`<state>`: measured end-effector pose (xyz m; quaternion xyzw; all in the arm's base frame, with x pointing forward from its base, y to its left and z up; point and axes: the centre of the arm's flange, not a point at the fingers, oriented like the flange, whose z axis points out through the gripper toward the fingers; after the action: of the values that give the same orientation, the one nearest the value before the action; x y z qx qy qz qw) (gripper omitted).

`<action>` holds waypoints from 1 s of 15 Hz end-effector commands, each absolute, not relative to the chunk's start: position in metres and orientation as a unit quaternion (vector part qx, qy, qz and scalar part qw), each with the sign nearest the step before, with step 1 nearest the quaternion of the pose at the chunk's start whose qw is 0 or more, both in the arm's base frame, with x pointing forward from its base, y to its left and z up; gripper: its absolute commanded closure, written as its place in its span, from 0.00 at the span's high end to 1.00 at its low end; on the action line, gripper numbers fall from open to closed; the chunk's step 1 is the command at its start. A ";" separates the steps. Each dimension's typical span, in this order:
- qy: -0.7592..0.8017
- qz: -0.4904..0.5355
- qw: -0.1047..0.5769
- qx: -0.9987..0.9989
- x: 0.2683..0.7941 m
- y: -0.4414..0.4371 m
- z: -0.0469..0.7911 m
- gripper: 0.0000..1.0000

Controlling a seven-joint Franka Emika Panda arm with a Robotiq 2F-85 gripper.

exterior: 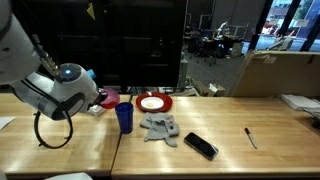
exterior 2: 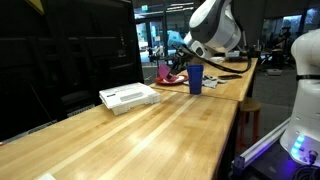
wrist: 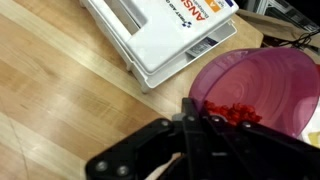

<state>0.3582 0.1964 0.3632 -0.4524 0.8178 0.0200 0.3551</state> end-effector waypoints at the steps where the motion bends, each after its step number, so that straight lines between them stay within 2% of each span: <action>1: 0.815 0.013 0.355 -0.459 0.359 0.199 0.371 0.01; 9: 0.728 -0.010 0.367 -0.579 0.362 0.203 0.392 0.01; 15: 0.635 0.044 0.325 -0.699 0.363 0.206 0.424 0.01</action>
<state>0.3604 0.2194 0.4039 -0.6521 0.6775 0.0093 0.3400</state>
